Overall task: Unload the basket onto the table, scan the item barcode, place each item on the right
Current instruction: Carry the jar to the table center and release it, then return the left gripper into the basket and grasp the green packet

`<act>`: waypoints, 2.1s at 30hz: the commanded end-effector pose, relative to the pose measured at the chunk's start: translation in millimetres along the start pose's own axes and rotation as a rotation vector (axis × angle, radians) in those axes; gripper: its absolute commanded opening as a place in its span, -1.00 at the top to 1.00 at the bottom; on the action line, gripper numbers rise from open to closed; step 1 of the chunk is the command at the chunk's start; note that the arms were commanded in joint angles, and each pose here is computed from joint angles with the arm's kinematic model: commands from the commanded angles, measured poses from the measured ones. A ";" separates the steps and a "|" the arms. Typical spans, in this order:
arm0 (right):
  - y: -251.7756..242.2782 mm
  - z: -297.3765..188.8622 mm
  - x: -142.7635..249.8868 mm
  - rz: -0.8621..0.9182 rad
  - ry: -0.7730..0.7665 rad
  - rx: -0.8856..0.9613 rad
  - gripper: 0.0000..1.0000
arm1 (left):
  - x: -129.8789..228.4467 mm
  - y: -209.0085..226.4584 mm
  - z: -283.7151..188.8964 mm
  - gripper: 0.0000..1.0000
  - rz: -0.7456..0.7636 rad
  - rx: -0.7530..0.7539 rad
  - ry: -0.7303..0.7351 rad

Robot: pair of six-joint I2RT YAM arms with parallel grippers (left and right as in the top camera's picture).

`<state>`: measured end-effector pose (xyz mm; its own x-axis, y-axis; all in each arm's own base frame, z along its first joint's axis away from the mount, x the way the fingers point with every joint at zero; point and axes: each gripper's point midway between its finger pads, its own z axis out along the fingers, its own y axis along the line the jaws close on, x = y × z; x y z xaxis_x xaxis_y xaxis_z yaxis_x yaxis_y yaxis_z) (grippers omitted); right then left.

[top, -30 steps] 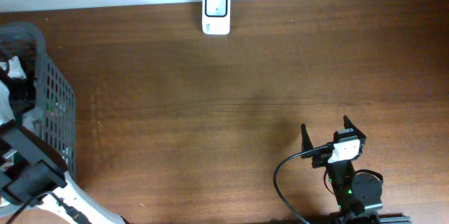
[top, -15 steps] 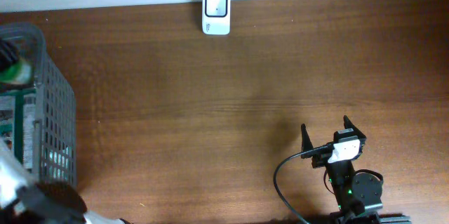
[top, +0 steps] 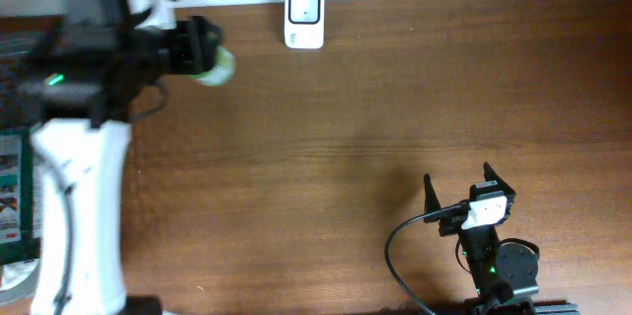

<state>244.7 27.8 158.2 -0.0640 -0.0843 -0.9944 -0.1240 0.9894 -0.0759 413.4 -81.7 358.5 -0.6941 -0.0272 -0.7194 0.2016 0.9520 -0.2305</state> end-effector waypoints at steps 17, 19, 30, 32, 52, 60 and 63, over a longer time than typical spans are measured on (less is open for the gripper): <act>2.7 0.0 1.9 0.008 0.002 -0.012 -0.97 | 189.4 -100.7 268.5 -0.08 0.056 -0.136 0.524; 2.7 0.0 1.9 0.008 0.002 -0.012 -0.97 | 200.0 -100.3 276.6 -0.09 0.048 -0.143 0.546; 2.7 0.0 1.9 0.008 0.002 -0.012 -0.97 | 198.0 -167.4 290.7 -0.36 0.039 0.114 0.497; 2.7 0.0 1.9 0.008 0.002 -0.012 -0.97 | 198.5 -183.2 290.2 -0.40 0.050 0.159 0.486; 2.7 0.0 1.9 0.008 0.002 -0.012 -0.97 | -38.9 97.9 -83.0 -0.62 -0.204 -0.458 -0.193; 2.7 0.0 1.9 0.008 0.002 -0.012 -0.97 | 88.6 305.2 -135.9 -0.57 -0.807 -0.862 -0.040; 2.7 0.0 1.9 0.008 0.002 -0.012 -0.97 | 135.4 338.0 -117.5 -0.57 -0.890 -0.896 0.046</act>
<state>244.6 27.9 158.2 -0.0639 -0.0847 -0.9944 -0.1244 0.9893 -0.0762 319.6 252.1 309.7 -0.3882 -0.6965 -0.6034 -0.8228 0.5569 -0.1135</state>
